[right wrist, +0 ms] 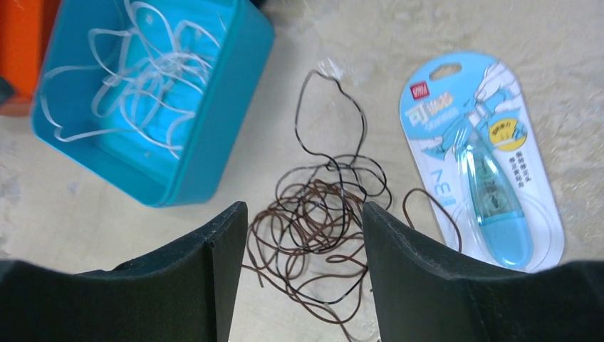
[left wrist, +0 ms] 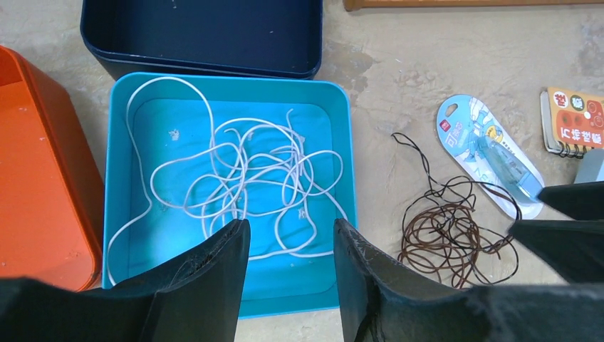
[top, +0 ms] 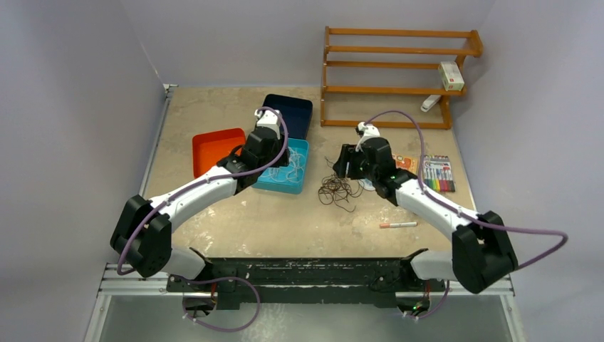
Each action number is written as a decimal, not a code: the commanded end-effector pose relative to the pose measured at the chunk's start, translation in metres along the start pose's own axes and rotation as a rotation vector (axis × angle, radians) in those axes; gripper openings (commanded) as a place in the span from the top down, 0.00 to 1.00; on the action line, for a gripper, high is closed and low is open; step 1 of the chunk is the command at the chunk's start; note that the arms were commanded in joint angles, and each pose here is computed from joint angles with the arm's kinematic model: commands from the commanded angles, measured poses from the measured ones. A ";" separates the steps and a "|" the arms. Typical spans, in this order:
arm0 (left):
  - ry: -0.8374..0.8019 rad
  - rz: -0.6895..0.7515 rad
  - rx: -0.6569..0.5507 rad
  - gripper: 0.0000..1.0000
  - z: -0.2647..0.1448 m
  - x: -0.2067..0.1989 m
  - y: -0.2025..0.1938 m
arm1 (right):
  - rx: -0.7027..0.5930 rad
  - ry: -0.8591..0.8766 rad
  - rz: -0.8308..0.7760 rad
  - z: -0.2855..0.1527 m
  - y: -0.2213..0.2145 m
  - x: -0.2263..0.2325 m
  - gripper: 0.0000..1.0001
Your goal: Untangle the cables
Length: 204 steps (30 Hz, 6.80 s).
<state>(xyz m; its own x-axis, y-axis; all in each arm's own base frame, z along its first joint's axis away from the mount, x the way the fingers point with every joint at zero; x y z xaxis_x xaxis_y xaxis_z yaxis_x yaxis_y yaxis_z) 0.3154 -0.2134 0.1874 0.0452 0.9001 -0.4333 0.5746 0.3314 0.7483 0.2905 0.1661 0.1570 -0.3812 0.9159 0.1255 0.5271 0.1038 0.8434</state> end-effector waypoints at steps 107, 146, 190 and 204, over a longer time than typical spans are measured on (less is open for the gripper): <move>0.239 -0.193 -0.302 0.39 -0.074 0.079 0.061 | -0.660 0.294 -0.307 0.025 0.228 0.054 1.00; 0.240 -0.074 -0.325 0.38 -0.086 0.081 0.083 | -0.423 0.299 -0.387 0.251 0.173 0.044 0.61; -0.382 -0.005 0.132 0.44 0.001 -0.071 -0.033 | 0.080 -0.015 0.067 -0.023 0.011 0.000 0.50; -0.510 0.097 0.284 0.53 0.008 -0.105 -0.095 | 0.076 -0.036 0.133 -0.020 -0.005 -0.002 0.56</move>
<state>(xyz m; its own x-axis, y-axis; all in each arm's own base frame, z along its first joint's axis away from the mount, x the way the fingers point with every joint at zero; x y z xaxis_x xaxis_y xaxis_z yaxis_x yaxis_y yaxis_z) 0.2538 -0.3190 0.1346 0.3741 0.7221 -0.5819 0.7820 0.0917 0.6165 0.2694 0.1572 0.1522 -0.3015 0.9330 0.1962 0.6632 0.0574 0.7462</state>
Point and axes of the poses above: each gripper's point midway between its finger pads, its own z axis out along the fingers, its own x axis along the line the jaws close on, y = z × x, the point moved 5 cm from there along -z, back along the fingers, and after that the axes turned 15 degrees about -z, right-handed, at the moved point
